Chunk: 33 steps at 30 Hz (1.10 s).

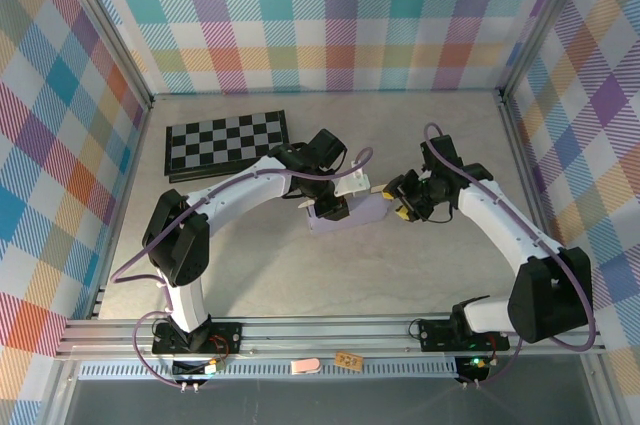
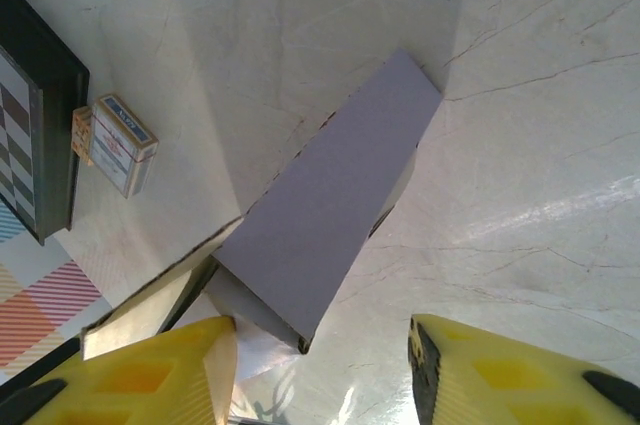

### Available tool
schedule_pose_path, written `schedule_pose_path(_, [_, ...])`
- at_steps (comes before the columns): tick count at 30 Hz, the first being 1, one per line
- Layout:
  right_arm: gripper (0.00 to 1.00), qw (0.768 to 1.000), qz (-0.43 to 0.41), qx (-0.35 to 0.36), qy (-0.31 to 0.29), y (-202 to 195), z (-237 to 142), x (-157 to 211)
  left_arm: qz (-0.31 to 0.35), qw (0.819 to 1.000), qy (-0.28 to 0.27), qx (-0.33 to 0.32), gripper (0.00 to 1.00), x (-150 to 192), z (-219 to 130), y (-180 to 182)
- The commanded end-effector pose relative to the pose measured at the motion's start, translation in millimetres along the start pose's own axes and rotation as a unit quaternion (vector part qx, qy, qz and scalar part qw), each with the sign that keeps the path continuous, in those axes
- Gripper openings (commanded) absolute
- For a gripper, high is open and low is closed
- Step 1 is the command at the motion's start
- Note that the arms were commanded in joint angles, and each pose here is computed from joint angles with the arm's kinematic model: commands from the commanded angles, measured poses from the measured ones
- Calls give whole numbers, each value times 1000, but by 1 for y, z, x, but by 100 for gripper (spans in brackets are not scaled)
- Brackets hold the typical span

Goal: Fold the paper box

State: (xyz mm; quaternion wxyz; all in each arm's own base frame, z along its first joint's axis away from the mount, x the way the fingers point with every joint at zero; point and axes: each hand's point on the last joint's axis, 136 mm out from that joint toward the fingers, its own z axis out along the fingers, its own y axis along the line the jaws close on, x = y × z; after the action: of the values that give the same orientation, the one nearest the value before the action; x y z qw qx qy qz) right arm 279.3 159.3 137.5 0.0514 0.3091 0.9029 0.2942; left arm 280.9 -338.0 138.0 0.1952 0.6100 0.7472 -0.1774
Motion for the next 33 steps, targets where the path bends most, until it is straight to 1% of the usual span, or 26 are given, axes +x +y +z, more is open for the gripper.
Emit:
schedule_pose_path(1, [44, 998, 11, 63, -1, -28, 12, 2, -21, 999, 22, 8, 33, 15, 2, -2])
schedule_pose_path(4, [41, 996, 17, 85, 4, -40, 16, 5, -23, 999, 22, 7, 34, 15, 3, -1])
schedule_pose_path(8, [41, 996, 13, 92, 3, -41, 16, 4, -27, 999, 18, 8, 35, 13, 3, -2])
schedule_pose_path(11, [41, 997, 1, 76, -7, -28, 9, 0, -28, 999, 15, 3, 35, 12, 2, -1])
schedule_pose_path(16, [47, 999, -23, 39, -28, 1, -14, -4, -29, 999, 17, 1, 31, 14, 2, 0])
schedule_pose_path(18, [49, 998, -47, 20, -46, 14, -29, -6, -26, 1000, 18, 1, 30, 14, 2, 0])
schedule_pose_path(20, [50, 993, -90, 8, -73, 27, -46, -13, -21, 1000, 19, 4, 29, 15, 2, -2])
schedule_pose_path(23, [50, 977, -186, 0, -108, 42, -65, -25, -10, 1000, 24, 8, 28, 18, -1, -2])
schedule_pose_path(25, [49, 959, -258, 10, -118, 45, -69, -30, -6, 1000, 26, 14, 28, 21, -6, -2])
schedule_pose_path(27, [51, 934, -340, 12, -110, 47, -66, -28, -3, 999, 25, 22, 29, 25, -11, -2])
schedule_pose_path(29, [50, 904, -418, -6, -93, 47, -58, -20, -2, 999, 23, 32, 29, 29, -16, -3])
schedule_pose_path(31, [49, 877, -472, -13, -87, 45, -54, -15, -2, 999, 27, 38, 29, 37, -19, -5])
schedule_pose_path(33, [48, 858, -507, -12, -85, 43, -52, -13, -4, 999, 29, 46, 29, 43, -21, -6])
